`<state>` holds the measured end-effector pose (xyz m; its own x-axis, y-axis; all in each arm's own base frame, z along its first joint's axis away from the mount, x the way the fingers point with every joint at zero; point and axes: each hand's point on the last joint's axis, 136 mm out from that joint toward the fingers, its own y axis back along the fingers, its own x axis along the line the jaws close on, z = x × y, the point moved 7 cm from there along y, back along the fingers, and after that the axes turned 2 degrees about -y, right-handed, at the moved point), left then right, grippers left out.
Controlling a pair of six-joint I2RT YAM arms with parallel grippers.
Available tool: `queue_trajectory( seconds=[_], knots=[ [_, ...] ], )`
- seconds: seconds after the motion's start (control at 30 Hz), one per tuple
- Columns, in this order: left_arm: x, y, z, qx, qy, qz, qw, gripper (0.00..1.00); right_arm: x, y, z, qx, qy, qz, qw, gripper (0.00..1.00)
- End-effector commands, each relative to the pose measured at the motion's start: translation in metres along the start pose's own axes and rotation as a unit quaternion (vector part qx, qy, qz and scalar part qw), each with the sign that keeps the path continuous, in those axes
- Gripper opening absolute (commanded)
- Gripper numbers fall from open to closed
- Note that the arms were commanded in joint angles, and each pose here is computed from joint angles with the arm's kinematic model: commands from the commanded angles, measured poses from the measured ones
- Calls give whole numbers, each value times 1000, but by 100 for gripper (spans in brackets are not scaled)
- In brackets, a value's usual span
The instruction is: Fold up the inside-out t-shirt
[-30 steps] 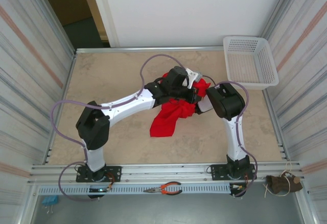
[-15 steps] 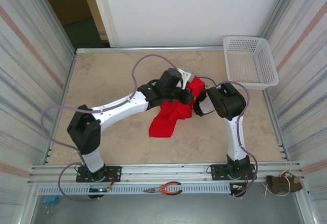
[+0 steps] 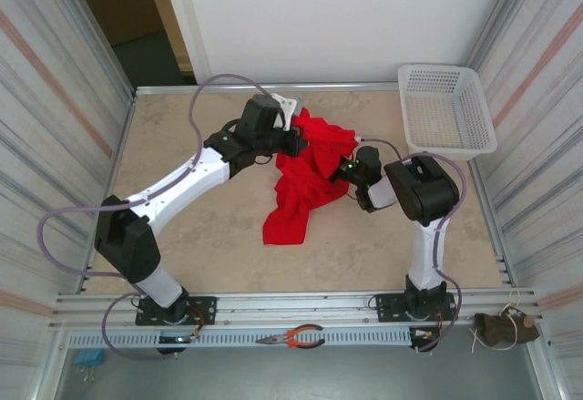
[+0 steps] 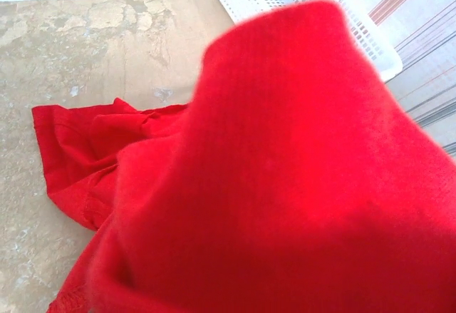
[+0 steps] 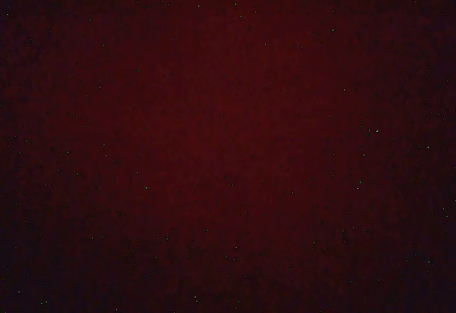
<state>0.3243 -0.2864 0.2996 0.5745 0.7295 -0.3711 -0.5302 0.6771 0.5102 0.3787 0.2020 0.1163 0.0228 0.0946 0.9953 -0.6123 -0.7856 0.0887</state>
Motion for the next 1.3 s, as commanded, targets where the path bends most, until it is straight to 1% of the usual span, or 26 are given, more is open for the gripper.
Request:
queue_trajectory(
  seconds=[0.0, 0.07, 0.1, 0.13, 0.17, 0.2, 0.23, 0.27, 0.37, 0.53, 0.7, 0.9, 1.07, 1.17, 1.27],
  knots=[
    [-11, 16, 14, -16, -20, -22, 999, 0, 21, 2, -12, 17, 42, 6, 999, 82],
    [-9, 13, 12, -11, -16, -22, 1000, 0, 26, -3, -15, 17, 57, 0, 998, 80],
    [-9, 13, 11, -9, -14, -22, 1000, 0, 29, -5, -16, 19, 59, 4, 998, 77],
    [-8, 11, 10, -7, -12, -20, 1000, 0, 34, -7, -17, 21, 61, 16, 998, 69],
    [-7, 11, 9, -6, -7, -19, 1000, 0, 38, -9, -18, 25, 62, 27, 997, 44],
    [-4, 10, 8, -5, -3, -17, 1000, 0, 41, -10, -18, 30, 63, 33, 997, 22],
    [-1, 10, 9, -5, 5, -12, 1000, 0, 44, -10, -19, 35, 65, 38, 997, 5],
    [5, 10, 9, -7, 16, -7, 1000, 0, 47, -10, -20, 40, 66, 41, 996, 0],
    [25, 11, 11, -17, 59, 3, 998, 0, 50, -5, -24, 49, 66, 41, 996, 0],
    [69, 16, 14, -33, 133, 27, 990, 0, 65, 5, -36, 84, 79, 45, 992, 0],
    [98, 23, 10, -38, 174, 50, 983, 0, 93, 22, -48, 113, 117, 48, 985, 0],
    [112, 29, 6, -42, 197, 65, 977, 0, 126, 41, -57, 120, 174, 44, 976, 0],
    [118, 30, 5, -40, 207, 85, 974, 0, 144, 51, -61, 127, 197, 42, 971, 0],
    [130, 32, 2, -38, 228, 104, 967, 0, 154, 57, -62, 128, 201, 46, 970, 0],
    [146, 32, -3, -33, 257, 120, 958, 0, 173, 64, -63, 130, 211, 66, 967, 0]
  ],
)
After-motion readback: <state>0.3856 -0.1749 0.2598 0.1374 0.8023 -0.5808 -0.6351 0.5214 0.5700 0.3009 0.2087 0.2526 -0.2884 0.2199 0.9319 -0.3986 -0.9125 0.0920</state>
